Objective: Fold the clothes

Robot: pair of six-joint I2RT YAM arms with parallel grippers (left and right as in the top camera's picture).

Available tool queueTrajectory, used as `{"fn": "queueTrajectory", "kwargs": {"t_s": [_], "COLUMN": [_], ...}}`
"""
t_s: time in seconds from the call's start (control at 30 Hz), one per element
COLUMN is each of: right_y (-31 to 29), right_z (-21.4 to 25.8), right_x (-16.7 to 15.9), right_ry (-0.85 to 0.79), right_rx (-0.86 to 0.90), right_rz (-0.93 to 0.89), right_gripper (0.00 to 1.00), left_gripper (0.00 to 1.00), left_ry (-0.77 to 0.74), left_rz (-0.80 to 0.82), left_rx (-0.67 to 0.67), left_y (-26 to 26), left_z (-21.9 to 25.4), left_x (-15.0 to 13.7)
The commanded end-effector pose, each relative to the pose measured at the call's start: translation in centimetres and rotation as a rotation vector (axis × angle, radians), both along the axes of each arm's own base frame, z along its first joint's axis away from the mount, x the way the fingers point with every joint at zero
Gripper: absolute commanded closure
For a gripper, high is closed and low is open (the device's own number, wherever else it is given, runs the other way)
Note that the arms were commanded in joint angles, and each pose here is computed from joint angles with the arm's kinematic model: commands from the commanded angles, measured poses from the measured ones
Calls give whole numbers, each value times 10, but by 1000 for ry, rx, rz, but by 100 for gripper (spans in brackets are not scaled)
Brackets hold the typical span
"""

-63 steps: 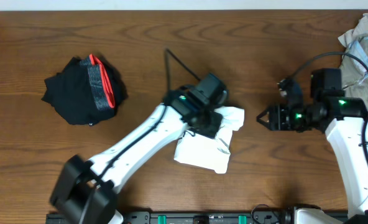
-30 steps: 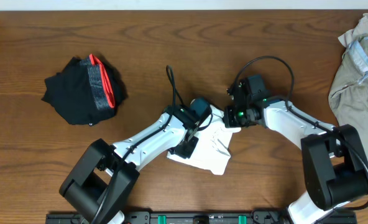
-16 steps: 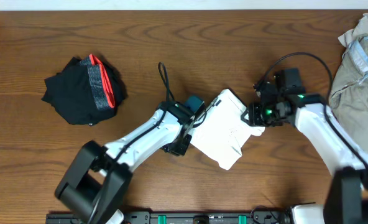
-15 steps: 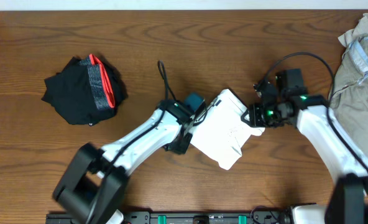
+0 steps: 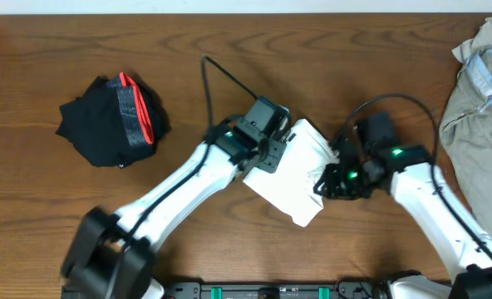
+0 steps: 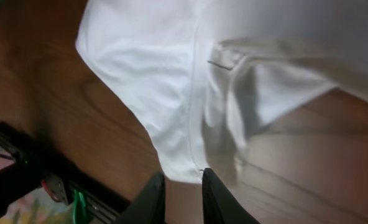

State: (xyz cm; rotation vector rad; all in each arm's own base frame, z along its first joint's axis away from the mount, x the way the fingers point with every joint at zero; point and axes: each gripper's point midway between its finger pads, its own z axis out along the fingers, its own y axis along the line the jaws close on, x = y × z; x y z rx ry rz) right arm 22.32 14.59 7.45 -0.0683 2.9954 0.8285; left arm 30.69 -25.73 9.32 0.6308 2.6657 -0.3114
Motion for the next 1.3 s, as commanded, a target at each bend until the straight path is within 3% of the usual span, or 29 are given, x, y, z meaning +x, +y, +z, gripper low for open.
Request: {"fn": "queueTrajectory", "kwargs": {"t_s": [0.0, 0.27, 0.53, 0.7, 0.87, 1.0, 1.07, 1.27], "right_y": [15, 9, -13, 24, 38, 16, -2, -29], "right_z": [-19, -69, -91, -59, -6, 33, 50, 55], "right_x": [-15, -26, -59, -58, -37, -4, 14, 35], "right_ry": [59, 14, 113, 55, -125, -293, -365, -427], "right_rx": [20, -67, -169, 64, 198, 184, 174, 134], "right_rz": [-47, -121, -130, 21, 53, -121, -255, -375], "right_gripper": [82, 90, 94, 91, 90, 93, 88, 84], "left_gripper": [51, 54, 54, 54, 52, 42, 37, 35], "left_ry": [63, 129, 154, 166, 106, -13, -56, -95], "left_rz": [-35, -39, -31, -2, 16, 16, 14, -27], "left_rx": [22, 82, 109, 114, 50, -36, -72, -180], "left_y": [-3, 1, 8, 19, 20, 12, 7, -20], "left_z": [-29, -65, -71, -68, -28, 14, 27, 29], "left_x": [-3, -6, -9, -6, 5, 17, 22, 38]}}
